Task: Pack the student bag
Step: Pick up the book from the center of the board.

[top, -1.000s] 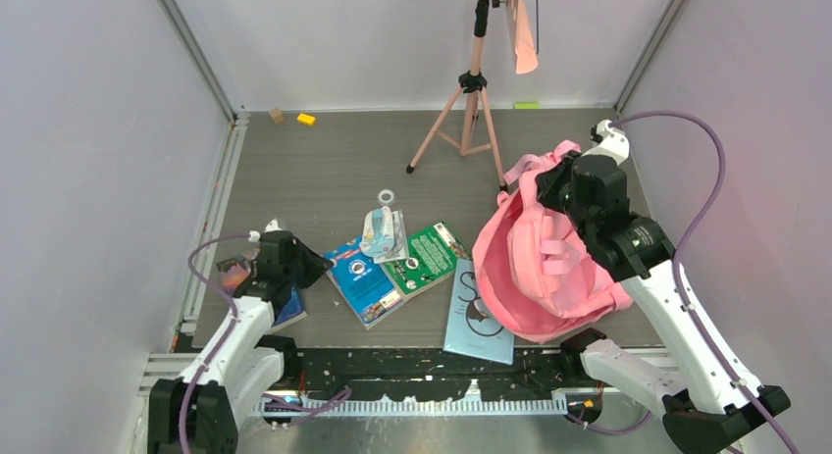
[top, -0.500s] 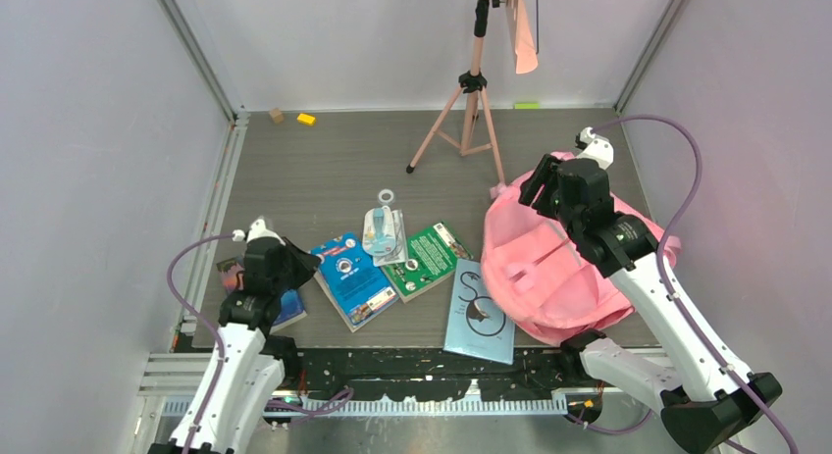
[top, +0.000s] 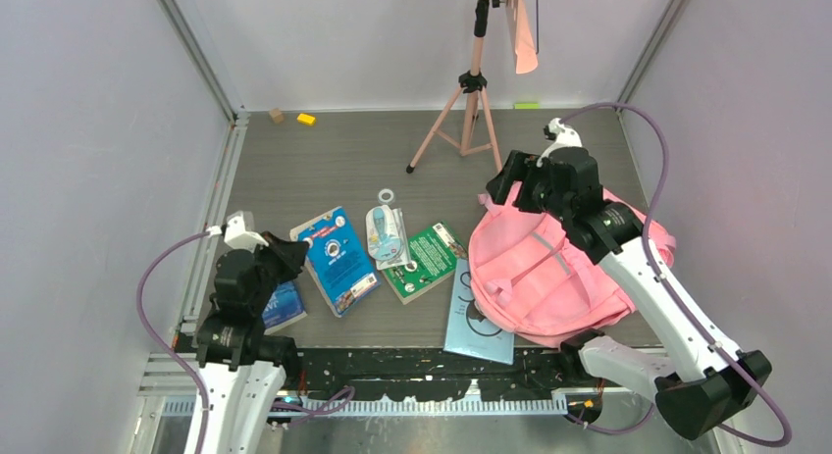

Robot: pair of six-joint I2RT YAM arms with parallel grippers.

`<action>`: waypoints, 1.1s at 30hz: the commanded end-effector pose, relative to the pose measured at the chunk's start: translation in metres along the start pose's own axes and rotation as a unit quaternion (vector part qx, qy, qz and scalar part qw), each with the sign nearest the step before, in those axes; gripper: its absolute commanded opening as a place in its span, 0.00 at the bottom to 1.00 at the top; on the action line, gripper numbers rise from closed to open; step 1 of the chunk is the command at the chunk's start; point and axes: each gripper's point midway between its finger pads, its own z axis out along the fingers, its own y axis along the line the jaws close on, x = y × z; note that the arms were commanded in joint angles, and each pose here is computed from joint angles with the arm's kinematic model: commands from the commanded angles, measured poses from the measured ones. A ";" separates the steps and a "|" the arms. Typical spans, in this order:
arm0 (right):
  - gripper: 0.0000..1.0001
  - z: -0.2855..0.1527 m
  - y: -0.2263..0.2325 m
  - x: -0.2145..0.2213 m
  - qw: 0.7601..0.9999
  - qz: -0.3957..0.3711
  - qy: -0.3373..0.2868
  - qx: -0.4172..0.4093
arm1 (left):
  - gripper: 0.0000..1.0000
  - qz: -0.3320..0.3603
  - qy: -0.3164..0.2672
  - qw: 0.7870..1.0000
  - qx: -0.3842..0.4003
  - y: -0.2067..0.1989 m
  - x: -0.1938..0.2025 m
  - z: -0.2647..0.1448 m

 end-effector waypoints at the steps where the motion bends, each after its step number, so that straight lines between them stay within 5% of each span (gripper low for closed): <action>1: 0.84 -0.006 0.071 -0.005 0.984 -0.028 0.014 -0.173 | 0.00 0.034 -0.066 0.993 0.089 -0.042 -0.039 -0.027; 10: 0.84 0.002 0.154 0.048 0.942 -0.116 0.064 -0.309 | 0.00 0.059 -0.101 0.972 0.204 -0.086 -0.054 -0.063; 19: 0.85 0.024 0.200 0.075 0.915 -0.089 0.068 -0.387 | 0.00 0.051 -0.127 0.948 0.286 -0.123 -0.074 -0.093; 33: 0.85 0.002 0.254 0.102 0.869 -0.101 0.100 -0.473 | 0.00 0.036 -0.140 0.930 0.339 -0.144 -0.084 -0.111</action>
